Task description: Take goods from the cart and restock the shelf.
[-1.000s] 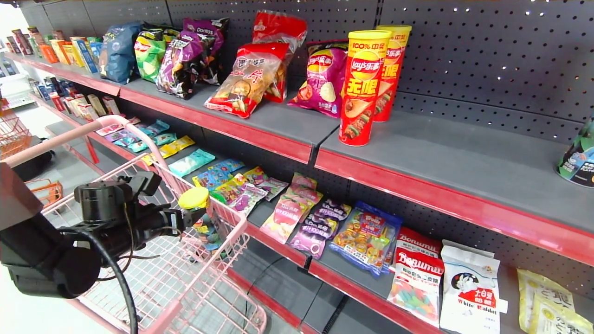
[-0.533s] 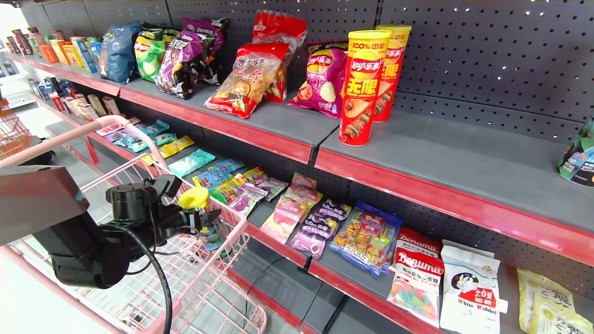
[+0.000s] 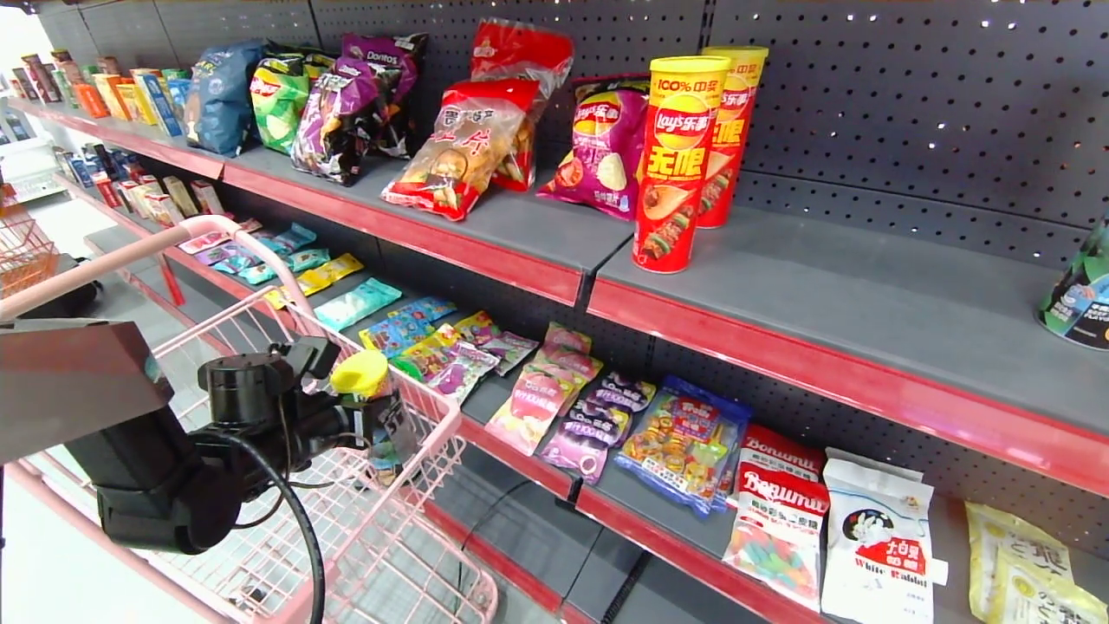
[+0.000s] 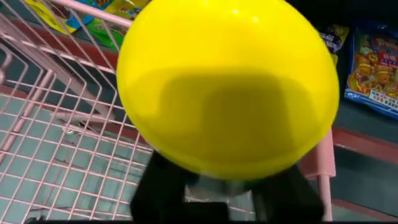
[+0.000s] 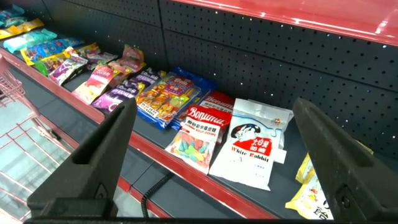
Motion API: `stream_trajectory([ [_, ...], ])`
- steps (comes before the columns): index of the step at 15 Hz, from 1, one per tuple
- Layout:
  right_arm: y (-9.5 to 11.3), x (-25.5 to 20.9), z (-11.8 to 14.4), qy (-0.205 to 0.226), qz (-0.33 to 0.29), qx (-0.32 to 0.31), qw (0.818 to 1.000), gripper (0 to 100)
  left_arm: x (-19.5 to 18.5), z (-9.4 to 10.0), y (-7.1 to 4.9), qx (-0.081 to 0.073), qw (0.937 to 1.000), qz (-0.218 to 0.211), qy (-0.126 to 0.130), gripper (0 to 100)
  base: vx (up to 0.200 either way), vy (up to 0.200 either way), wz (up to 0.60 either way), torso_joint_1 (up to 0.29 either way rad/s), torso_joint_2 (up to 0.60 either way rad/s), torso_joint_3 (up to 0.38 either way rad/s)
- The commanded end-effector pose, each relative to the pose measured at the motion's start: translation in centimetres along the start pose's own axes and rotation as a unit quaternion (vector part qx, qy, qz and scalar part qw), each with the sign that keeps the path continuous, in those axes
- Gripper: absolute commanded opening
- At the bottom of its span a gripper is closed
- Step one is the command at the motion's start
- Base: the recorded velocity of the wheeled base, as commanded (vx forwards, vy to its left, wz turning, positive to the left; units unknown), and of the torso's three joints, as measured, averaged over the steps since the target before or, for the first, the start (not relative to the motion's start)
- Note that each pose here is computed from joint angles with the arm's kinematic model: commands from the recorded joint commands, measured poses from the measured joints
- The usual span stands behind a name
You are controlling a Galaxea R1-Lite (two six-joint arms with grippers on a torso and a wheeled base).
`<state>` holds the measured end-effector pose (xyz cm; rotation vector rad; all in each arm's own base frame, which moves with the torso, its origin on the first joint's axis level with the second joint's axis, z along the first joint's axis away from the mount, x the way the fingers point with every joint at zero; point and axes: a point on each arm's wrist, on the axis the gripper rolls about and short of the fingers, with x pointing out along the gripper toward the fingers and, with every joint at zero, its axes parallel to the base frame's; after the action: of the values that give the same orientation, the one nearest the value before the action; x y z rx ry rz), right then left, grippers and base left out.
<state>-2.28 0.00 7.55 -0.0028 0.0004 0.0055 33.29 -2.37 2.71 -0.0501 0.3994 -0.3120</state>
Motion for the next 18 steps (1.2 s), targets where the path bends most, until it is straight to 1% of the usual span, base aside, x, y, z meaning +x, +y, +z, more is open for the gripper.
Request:
stream_trajectory([
  [1,0.0,0.0,0.0,0.001,0.000,0.000,1.000,100,-2.9,1.9,0.0,0.003,0.9993,0.013,-0.034,0,0.000,0.000,0.00,0.000,0.00,0.000],
  [2,0.0,0.0,0.0,0.001,0.000,0.000,1.000,100,-4.8,3.5,0.1,0.005,0.9981,0.022,-0.058,0,0.000,0.000,0.00,0.000,0.00,0.000],
  [3,0.0,0.0,0.0,0.001,0.000,0.000,1.000,100,-6.6,4.7,0.0,0.006,0.9970,0.029,-0.072,0,0.000,0.000,0.00,0.000,0.00,0.000],
  [4,0.0,0.0,0.0,0.001,0.000,0.000,1.000,100,-9.3,6.7,-0.4,0.007,0.9951,0.036,-0.091,0,0.000,0.000,0.00,0.000,0.00,0.000],
  [5,0.0,0.0,0.0,0.001,0.000,0.000,1.000,100,-11.4,7.9,-1.0,0.006,0.9943,0.037,-0.100,0,0.000,0.000,0.00,0.000,0.00,0.000],
  [6,0.0,0.0,0.0,0.001,0.000,0.001,1.000,100,-15.0,9.5,-2.2,-0.001,0.9940,0.034,-0.104,0,0.000,0.000,0.00,0.000,0.00,0.000],
  [7,0.0,0.0,0.0,0.001,0.000,0.001,1.000,100,-17.9,10.5,-3.3,0.000,0.9937,0.032,-0.108,0,0.000,0.000,0.00,0.000,0.00,0.000],
  [8,0.0,0.0,0.0,0.001,0.000,0.000,1.000,100,-20.7,10.9,-4.2,0.000,0.9937,0.030,-0.108,0,0.000,0.000,0.00,0.000,0.00,0.000],
  [9,0.0,0.0,0.0,0.001,0.000,0.000,1.000,100,-23.0,11.2,-5.1,0.002,0.9933,0.025,-0.113,0,0.000,0.000,0.00,0.000,0.00,0.000],
  [10,0.0,0.0,0.0,0.001,0.000,0.000,1.000,100,-26.4,11.0,-6.3,0.005,0.9931,0.013,-0.116,0,0.000,0.000,0.00,0.000,0.00,0.000],
  [11,0.0,0.0,0.0,0.001,0.000,0.000,1.000,100,-28.1,10.6,-6.9,0.007,0.9929,0.010,-0.118,0,0.000,0.000,0.00,0.000,0.00,0.000],
  [12,0.0,0.0,0.0,0.001,0.000,0.000,1.000,100,-28.1,10.6,-6.9,0.007,0.9929,0.010,-0.118,0,0.000,0.000,0.00,0.032,-0.07,-0.066],
  [13,0.0,0.0,0.0,0.001,0.000,0.001,1.000,100,-31.3,9.1,-8.1,0.014,0.9916,0.012,-0.128,0,0.000,0.000,0.00,0.100,-0.28,-0.183],
  [14,0.0,0.0,0.0,0.001,0.000,0.001,1.000,100,-32.5,8.5,-8.5,0.027,0.9899,0.015,-0.139,0,0.000,0.000,0.00,0.149,-0.40,-0.256],
  [16,0.0,0.0,0.0,0.001,0.000,0.001,1.000,100,-33.8,7.4,-9.0,0.038,0.9891,0.017,-0.141,0,0.000,0.000,0.00,0.173,-0.49,-0.305],
  [17,0.0,0.0,0.0,0.001,0.000,0.001,1.000,100,-34.6,6.6,-9.3,0.045,0.9890,0.019,-0.140,0,0.000,0.000,0.00,0.193,-0.54,-0.339],
  [18,0.0,0.0,0.0,0.001,0.000,0.001,1.000,100,-35.0,5.9,-9.4,0.051,0.9897,0.021,-0.132,0,0.000,0.000,0.00,0.207,-0.57,-0.339],
])
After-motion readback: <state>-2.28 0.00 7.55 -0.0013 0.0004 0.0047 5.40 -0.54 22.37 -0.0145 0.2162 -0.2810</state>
